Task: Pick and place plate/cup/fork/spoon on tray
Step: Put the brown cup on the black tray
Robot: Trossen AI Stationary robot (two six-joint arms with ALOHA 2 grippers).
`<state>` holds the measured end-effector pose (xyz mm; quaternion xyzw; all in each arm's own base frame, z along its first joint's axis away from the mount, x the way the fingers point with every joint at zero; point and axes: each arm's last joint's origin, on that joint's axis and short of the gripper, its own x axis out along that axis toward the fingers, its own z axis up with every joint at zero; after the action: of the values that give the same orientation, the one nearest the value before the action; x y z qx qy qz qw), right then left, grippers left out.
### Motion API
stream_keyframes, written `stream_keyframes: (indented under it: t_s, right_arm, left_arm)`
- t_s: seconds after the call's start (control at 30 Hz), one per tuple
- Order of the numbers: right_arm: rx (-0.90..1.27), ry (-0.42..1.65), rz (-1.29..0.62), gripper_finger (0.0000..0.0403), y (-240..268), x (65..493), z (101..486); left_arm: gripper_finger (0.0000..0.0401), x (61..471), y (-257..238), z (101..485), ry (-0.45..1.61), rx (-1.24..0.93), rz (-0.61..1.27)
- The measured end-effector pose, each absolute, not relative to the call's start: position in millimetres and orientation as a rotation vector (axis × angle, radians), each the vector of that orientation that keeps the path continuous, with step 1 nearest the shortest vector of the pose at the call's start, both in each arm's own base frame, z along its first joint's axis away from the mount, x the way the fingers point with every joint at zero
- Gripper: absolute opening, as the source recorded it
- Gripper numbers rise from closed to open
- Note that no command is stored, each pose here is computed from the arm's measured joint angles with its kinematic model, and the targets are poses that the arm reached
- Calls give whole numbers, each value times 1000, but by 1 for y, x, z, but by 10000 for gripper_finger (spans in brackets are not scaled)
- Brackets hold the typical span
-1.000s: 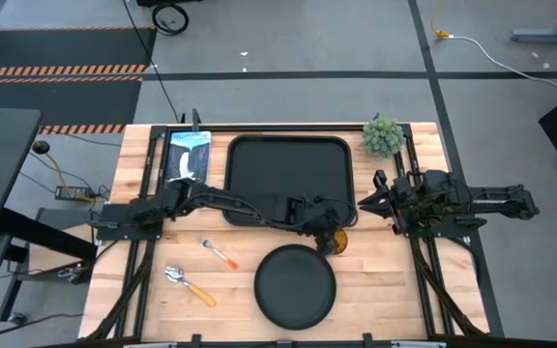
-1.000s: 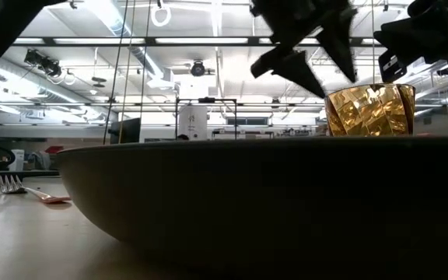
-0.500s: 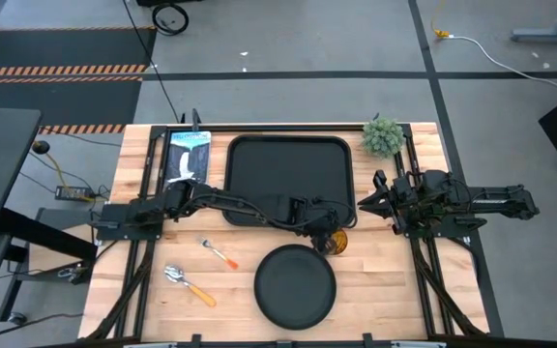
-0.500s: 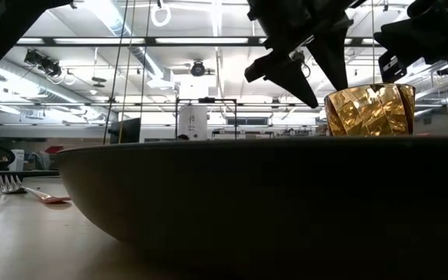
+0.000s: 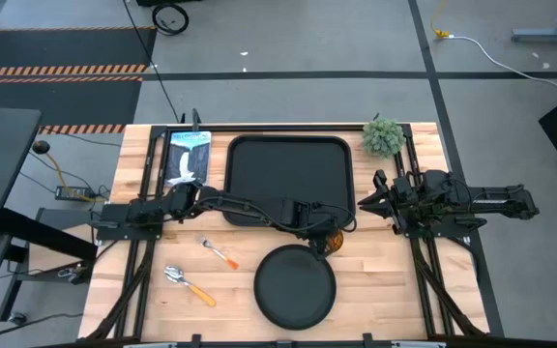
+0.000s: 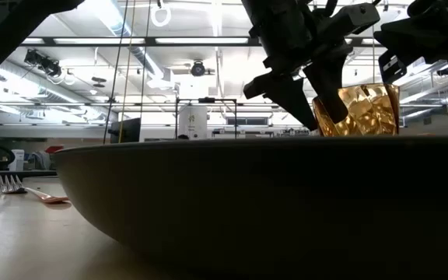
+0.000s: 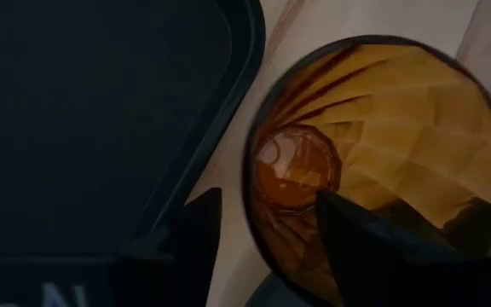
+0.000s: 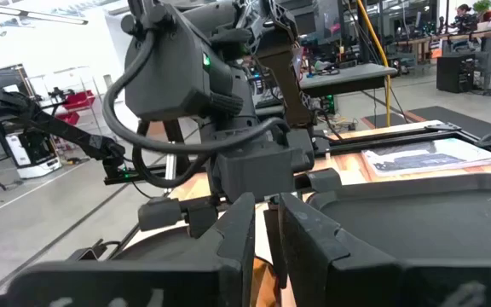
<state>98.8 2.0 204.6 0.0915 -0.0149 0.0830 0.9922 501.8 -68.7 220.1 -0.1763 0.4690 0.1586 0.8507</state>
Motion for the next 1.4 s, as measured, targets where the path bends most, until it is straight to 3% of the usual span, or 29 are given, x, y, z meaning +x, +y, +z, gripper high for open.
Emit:
stream_keyframes:
  t_s: [0.63, 0.97, 1.4]
  right_arm:
    - [183, -30, 165, 64, 2, 99, 205]
    - [183, -30, 165, 64, 2, 99, 205]
    - [185, -29, 165, 64, 2, 99, 205]
  left_arm:
    - [92, 505, -62, 222, 951, -371, 349]
    - [20, 506, -58, 223, 945, -340, 349]
    - [18, 509, -44, 225, 952, -410, 303]
